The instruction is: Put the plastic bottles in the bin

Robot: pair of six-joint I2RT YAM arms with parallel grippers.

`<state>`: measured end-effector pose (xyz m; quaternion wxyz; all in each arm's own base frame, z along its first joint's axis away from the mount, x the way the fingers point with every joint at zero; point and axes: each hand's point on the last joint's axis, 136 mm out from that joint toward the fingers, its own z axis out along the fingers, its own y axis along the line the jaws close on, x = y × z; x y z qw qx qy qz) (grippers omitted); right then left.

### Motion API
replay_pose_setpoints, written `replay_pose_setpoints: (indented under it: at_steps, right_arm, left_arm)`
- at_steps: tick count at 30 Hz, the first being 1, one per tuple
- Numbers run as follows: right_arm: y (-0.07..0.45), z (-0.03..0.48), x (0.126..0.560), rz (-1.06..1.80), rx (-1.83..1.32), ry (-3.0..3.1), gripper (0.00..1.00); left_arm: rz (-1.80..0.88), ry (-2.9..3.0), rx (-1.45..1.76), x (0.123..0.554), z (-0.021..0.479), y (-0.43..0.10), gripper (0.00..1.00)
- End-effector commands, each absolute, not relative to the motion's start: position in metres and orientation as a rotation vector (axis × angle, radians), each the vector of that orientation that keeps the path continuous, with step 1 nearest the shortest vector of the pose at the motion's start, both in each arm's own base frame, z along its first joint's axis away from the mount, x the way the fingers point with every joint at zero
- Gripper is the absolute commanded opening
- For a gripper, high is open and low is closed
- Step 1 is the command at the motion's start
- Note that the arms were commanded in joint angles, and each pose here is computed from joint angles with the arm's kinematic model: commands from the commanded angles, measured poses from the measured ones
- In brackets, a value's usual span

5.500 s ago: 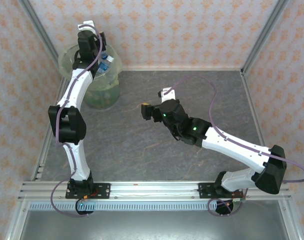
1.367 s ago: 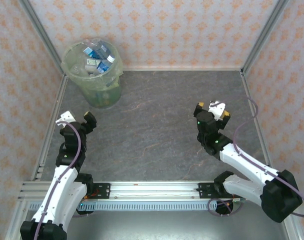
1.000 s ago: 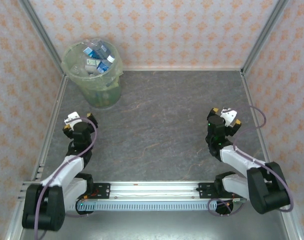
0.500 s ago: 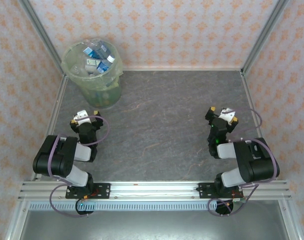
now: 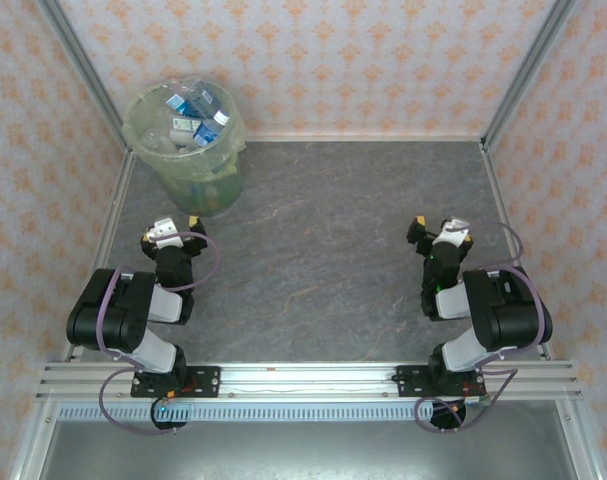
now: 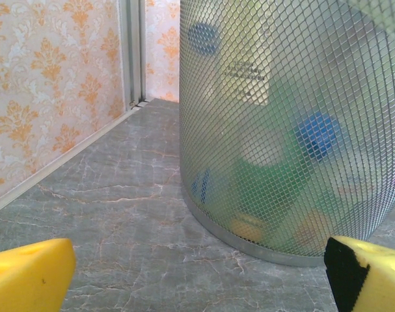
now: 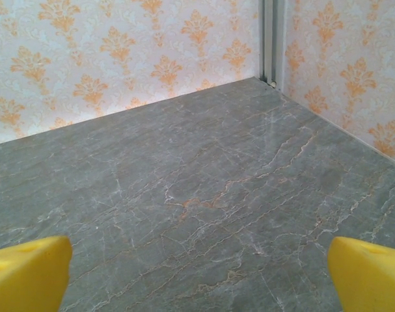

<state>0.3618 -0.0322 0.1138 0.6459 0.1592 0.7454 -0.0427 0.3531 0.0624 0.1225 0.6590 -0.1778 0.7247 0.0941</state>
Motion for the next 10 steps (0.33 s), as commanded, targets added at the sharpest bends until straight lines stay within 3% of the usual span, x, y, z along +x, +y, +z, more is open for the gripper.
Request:
replay_pose_setpoints:
  at_steps: [1, 10]
  right_arm:
    - [-0.031, 0.126, 0.367, -0.079, 0.352, 1.658, 1.00]
    - [-0.031, 0.127, 0.368, -0.078, 0.353, 1.654, 1.00]
  left_arm:
    - [0.185, 1.602, -0.343, 0.362, 0.137, 0.054, 1.00]
    - [0.143, 1.632, -0.251, 0.368, 0.135, 0.039, 0.99]
